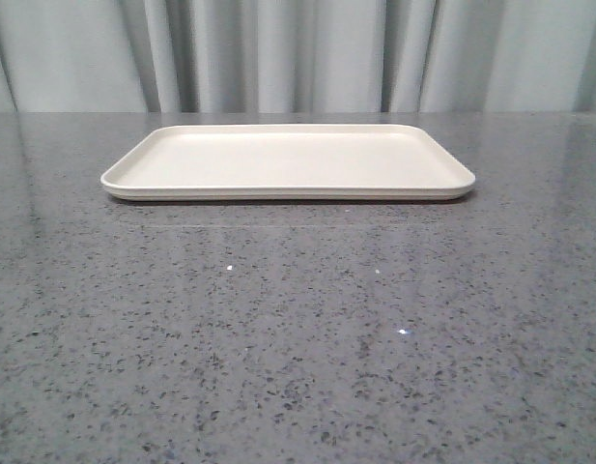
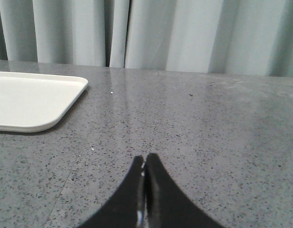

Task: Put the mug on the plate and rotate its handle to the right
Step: 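Lower the left gripper into the white mug's rim and grip it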

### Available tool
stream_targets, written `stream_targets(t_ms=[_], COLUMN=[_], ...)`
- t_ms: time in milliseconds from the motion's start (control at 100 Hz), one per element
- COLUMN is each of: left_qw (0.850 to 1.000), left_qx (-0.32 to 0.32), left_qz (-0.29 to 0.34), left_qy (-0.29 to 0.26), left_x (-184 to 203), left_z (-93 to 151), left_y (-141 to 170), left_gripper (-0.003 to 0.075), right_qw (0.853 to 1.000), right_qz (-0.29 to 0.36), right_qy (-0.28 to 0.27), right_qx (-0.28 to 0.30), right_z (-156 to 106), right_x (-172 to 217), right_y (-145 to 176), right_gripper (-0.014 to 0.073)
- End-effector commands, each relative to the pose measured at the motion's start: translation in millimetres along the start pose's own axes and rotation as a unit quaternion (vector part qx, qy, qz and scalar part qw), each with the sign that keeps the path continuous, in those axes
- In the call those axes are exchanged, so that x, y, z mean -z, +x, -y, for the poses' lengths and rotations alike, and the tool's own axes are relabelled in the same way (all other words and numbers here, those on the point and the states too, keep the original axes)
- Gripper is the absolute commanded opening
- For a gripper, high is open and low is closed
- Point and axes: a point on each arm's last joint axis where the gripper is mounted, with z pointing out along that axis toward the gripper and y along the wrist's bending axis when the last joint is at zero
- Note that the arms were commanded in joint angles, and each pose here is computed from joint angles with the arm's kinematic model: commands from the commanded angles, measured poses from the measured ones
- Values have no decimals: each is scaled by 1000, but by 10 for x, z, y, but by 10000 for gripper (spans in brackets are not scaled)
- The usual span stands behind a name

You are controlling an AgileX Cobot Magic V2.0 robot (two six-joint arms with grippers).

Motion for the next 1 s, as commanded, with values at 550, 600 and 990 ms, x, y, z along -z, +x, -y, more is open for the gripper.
stream_targets(t_ms=[550, 600, 990], left_qw=[995, 995, 997], left_qx=[2, 2, 4], left_qz=[97, 98, 81], left_qy=[-4, -4, 1], left_x=[39, 44, 128], left_z=[-7, -6, 17], left_y=[-150, -170, -719], left_gripper=[-19, -19, -19], right_qw=[999, 999, 1000], right_qz=[49, 50, 10], right_qy=[-2, -2, -2], right_qx=[6, 6, 4], right_z=[-3, -3, -17], right_x=[21, 22, 121], right_y=[-83, -92, -499], right_gripper=[-63, -63, -60])
